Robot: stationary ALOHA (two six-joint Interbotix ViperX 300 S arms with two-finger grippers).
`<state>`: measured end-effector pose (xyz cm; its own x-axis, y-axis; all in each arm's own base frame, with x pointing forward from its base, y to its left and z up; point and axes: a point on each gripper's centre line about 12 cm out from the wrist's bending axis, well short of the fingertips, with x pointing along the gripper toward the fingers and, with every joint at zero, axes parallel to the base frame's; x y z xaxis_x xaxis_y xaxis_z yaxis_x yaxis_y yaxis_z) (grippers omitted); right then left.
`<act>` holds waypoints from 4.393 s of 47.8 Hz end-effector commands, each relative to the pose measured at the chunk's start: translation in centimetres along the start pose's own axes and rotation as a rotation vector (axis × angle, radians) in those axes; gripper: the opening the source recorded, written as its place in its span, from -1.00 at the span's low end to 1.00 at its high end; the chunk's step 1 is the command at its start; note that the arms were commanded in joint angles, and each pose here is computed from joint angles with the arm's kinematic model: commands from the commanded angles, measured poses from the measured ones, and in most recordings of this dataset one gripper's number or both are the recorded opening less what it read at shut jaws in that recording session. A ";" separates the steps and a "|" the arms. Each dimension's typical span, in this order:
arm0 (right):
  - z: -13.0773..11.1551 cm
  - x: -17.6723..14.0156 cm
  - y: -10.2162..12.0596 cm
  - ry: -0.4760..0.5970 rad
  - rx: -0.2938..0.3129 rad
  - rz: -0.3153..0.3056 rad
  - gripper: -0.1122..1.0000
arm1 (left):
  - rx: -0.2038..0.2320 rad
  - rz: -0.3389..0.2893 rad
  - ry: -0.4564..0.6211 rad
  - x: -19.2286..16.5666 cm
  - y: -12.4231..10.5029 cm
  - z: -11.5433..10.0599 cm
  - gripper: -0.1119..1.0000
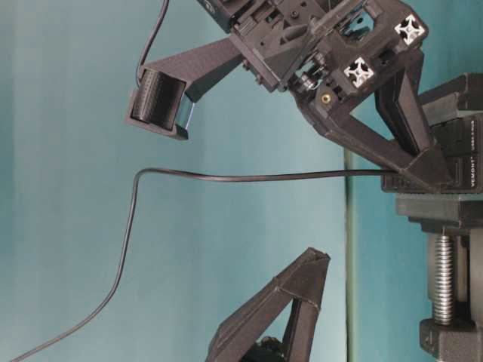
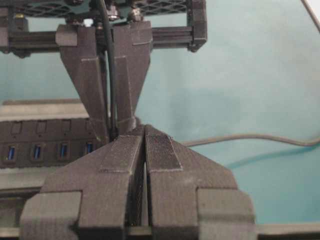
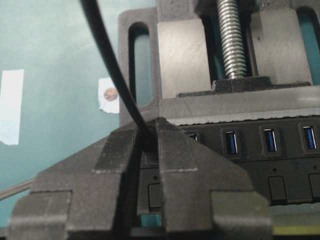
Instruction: Insert the USB into the front port of the fixed hub.
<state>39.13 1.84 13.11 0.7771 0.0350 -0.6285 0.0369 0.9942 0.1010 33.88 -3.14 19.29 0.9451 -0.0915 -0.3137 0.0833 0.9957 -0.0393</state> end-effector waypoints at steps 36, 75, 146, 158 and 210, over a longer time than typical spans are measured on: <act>4.2 -1.9 0.5 -0.120 0.010 0.015 0.49 | 0.004 -0.007 -0.050 0.0 -0.2 1.1 -0.79; 4.8 -4.5 0.3 -0.130 0.014 0.013 0.49 | 0.003 -0.014 -0.049 0.0 -0.4 1.0 -0.79; 1.9 -5.5 -0.1 -0.019 0.024 -0.003 0.50 | 0.006 -0.012 -0.046 -0.7 -0.4 0.7 -0.79; 2.0 -5.9 -0.1 -0.019 0.025 -0.003 0.50 | 0.004 -0.014 -0.056 -1.7 -0.4 0.7 -0.79; 2.0 -7.2 0.0 0.004 0.029 -0.004 0.50 | -0.003 -0.014 -0.070 -2.5 -0.4 0.9 -0.79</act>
<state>34.72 1.36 18.03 0.7505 0.0310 -0.6601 0.0531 0.9928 0.1070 31.55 -3.18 19.67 0.9522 -0.0997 -0.2888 0.0908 0.9949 -0.0441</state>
